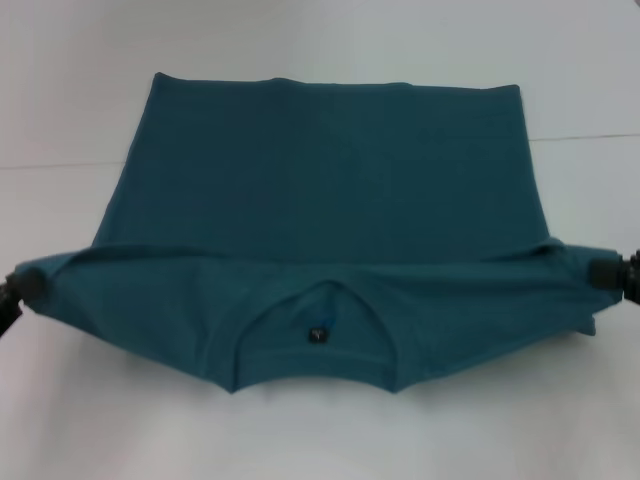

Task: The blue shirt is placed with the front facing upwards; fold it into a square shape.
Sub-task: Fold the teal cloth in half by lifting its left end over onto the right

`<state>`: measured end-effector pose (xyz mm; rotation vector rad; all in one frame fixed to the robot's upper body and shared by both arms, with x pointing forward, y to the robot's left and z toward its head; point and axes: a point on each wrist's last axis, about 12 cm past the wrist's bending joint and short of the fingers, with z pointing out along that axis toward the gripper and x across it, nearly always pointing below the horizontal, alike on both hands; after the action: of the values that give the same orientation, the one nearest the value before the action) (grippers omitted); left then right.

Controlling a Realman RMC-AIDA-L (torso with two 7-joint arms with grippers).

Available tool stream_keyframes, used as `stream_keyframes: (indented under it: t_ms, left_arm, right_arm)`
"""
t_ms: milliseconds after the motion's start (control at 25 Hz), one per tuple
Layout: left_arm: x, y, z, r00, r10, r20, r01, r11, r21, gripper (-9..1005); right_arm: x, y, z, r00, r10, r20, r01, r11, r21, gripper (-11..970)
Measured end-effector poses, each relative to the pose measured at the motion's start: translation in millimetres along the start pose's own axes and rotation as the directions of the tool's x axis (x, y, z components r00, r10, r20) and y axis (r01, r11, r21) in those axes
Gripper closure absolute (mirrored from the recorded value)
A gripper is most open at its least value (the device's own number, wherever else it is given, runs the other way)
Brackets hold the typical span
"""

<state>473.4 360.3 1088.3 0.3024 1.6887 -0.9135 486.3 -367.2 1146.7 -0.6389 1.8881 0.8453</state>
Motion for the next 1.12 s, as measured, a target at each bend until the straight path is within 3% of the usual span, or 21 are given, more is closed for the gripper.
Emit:
stream_keyframes:
  t_ms: [200, 1120]
  left_arm:
    - [17.6, -7.9, -15.8, 1.0, 0.014, 0.015, -0.014, 1.0, 0.002, 966]
    - [43.7, -30.9, -61.2, 0.995, 0.06, 0.079, -0.062, 0.998, 0.023, 966]
  right_arm:
    - [8.0, 4.1, -5.4, 1.0, 0.0, -0.003, 0.0, 1.0, -0.012, 924]
    - [50.3, 30.2, -29.6, 1.0, -0.022, -0.022, 0.021, 0.997, -0.081, 924]
